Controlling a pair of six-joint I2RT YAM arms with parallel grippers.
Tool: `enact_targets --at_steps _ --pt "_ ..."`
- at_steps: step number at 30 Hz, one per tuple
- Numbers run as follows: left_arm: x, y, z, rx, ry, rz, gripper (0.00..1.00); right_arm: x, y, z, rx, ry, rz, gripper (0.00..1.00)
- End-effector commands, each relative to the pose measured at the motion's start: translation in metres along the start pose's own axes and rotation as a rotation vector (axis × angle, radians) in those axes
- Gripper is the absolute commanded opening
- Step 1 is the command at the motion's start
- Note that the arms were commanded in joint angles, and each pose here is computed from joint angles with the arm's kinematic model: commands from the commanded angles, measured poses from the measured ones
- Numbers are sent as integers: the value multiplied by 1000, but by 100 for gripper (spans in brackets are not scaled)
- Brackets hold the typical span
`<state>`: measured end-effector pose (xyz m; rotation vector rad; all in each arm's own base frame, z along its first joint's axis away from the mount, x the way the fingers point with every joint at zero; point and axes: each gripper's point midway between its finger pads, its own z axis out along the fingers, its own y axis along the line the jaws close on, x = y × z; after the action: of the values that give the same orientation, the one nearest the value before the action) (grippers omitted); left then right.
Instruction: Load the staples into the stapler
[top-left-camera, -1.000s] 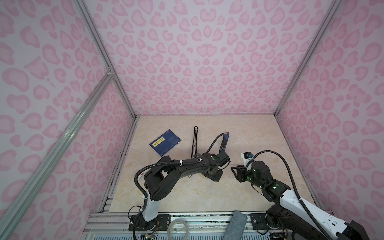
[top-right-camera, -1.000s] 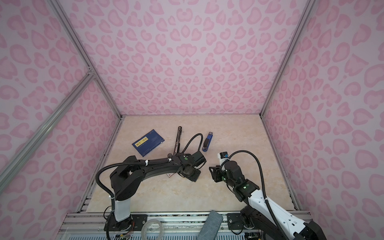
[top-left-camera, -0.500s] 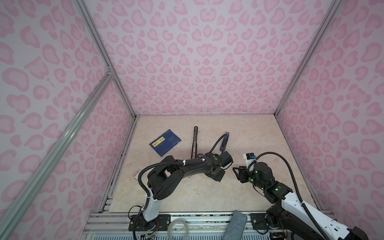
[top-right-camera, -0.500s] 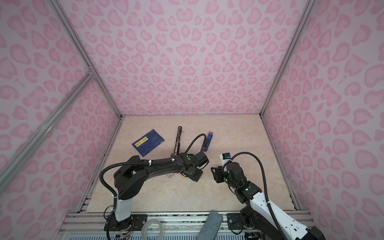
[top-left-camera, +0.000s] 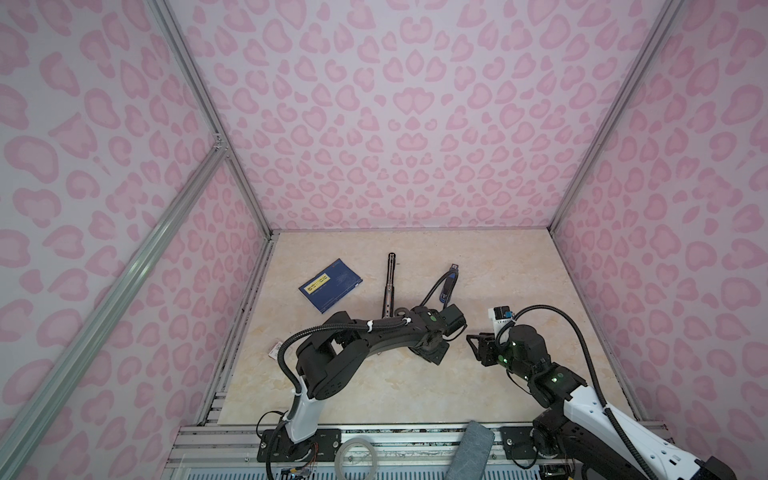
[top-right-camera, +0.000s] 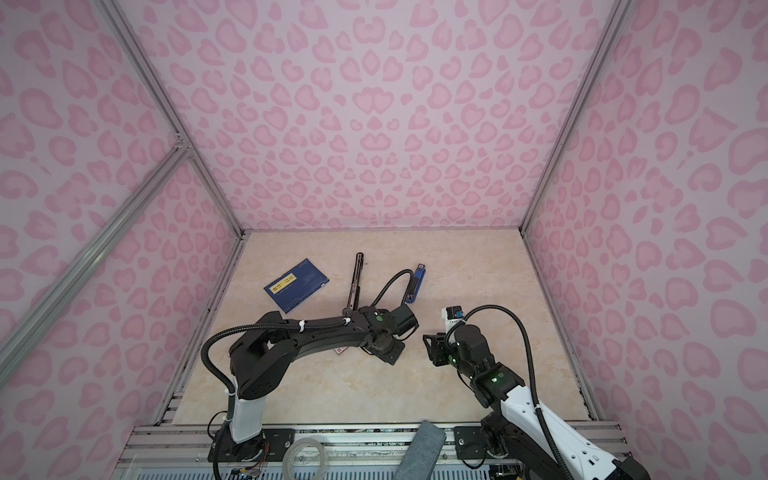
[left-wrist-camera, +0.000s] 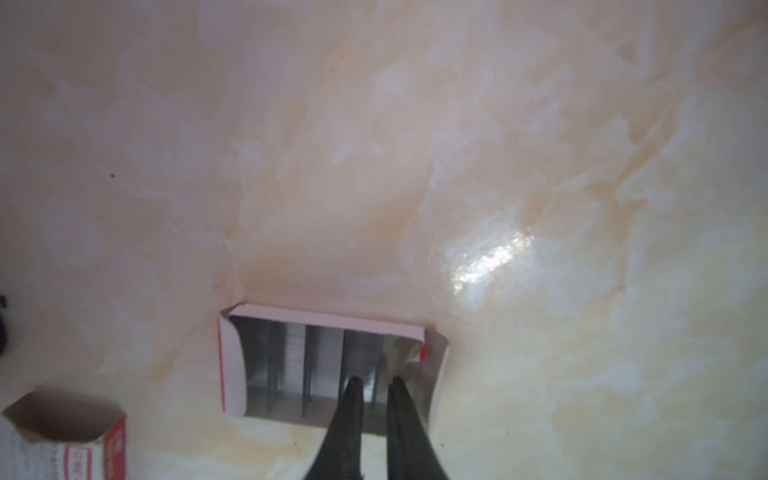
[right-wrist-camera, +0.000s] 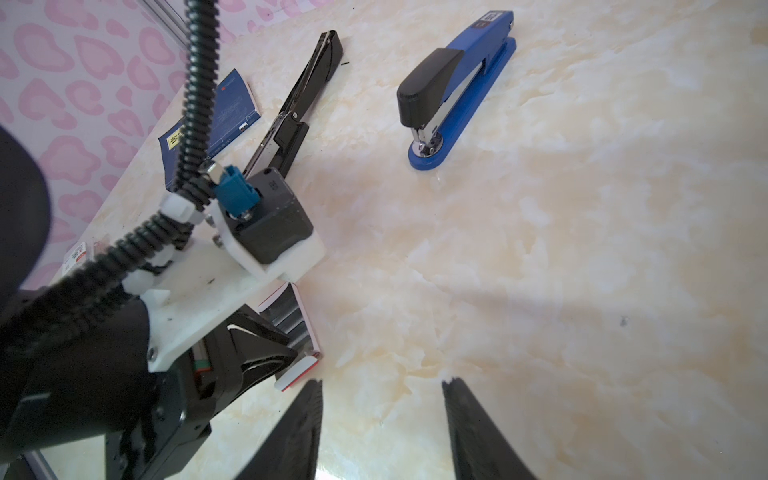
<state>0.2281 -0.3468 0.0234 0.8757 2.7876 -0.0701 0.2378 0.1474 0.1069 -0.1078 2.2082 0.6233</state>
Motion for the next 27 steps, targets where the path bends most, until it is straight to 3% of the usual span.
enact_targets --at_steps 1,13,27 --pt "1 2 0 -14 11 10 15 1 0 0 -9 -7 4 50" --pt "-1 4 -6 -22 -2 13 4 -1 -1 -1 -8 -17 12 51" --pt "-7 6 -17 -29 -33 15 3 -2 0 1 -11 -17 13 51"
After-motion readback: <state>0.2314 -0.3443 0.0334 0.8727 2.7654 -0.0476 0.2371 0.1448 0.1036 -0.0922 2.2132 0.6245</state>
